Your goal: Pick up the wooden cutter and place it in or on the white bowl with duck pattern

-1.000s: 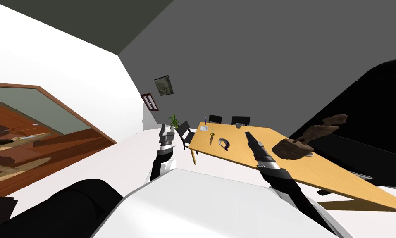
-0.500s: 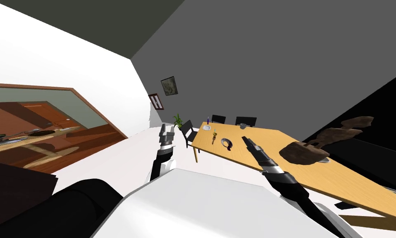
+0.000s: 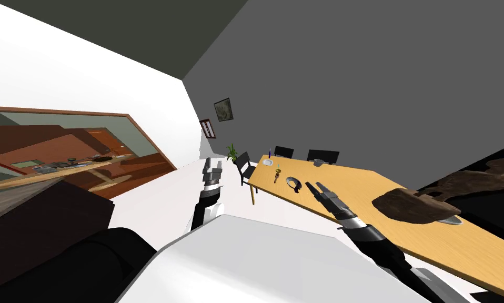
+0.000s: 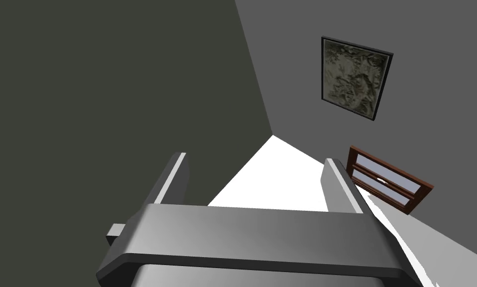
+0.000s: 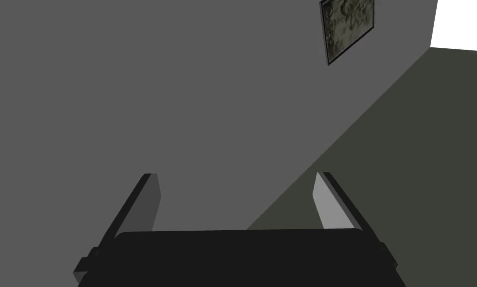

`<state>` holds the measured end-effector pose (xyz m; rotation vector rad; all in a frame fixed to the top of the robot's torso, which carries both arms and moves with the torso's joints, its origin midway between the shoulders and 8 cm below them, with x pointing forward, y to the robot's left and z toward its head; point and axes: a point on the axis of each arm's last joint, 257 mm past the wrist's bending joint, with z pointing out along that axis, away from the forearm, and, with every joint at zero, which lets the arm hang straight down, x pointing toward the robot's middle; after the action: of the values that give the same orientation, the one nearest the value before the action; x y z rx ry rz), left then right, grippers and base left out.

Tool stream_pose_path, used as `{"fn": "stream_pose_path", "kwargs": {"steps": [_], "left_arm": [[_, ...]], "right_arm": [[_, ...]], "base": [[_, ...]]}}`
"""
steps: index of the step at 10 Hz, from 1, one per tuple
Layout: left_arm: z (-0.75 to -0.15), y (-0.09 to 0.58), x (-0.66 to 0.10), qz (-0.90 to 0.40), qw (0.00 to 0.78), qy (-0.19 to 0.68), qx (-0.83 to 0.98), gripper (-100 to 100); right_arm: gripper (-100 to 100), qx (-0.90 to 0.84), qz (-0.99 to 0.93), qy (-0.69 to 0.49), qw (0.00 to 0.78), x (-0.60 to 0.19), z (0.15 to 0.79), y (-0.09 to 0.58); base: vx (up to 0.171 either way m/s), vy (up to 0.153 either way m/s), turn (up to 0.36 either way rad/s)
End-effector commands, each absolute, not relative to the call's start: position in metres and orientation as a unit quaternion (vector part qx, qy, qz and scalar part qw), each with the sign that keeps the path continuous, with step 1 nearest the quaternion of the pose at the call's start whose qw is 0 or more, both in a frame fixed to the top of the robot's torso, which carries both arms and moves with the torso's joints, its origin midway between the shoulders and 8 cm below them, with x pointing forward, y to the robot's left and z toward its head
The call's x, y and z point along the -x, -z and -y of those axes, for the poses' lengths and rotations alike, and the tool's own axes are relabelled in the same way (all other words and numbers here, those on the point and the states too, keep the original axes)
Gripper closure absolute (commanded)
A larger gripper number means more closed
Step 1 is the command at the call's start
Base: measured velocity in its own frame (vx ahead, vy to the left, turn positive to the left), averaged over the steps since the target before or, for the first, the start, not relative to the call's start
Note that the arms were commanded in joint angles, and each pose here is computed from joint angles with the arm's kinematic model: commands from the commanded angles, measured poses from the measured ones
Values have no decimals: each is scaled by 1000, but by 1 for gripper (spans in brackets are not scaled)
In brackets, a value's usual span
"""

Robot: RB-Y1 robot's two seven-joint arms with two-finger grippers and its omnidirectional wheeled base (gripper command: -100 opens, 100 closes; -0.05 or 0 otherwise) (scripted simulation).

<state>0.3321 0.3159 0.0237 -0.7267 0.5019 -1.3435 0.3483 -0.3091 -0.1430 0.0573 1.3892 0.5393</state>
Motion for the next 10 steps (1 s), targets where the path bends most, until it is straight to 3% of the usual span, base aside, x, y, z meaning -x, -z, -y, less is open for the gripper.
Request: {"fn": "stream_pose_path", "kwargs": {"steps": [1, 10], "left_arm": [[-316, -24, -332, -225, 694, 602, 325, 0], [-316, -24, -332, -225, 694, 602, 326, 0]], "right_arm": [[-100, 3, -647, -226, 728, -348, 312, 150], [-100, 225, -746, -55, 625, -315, 367, 254]], "base": [[-37, 16, 114], [-31, 23, 207]]}}
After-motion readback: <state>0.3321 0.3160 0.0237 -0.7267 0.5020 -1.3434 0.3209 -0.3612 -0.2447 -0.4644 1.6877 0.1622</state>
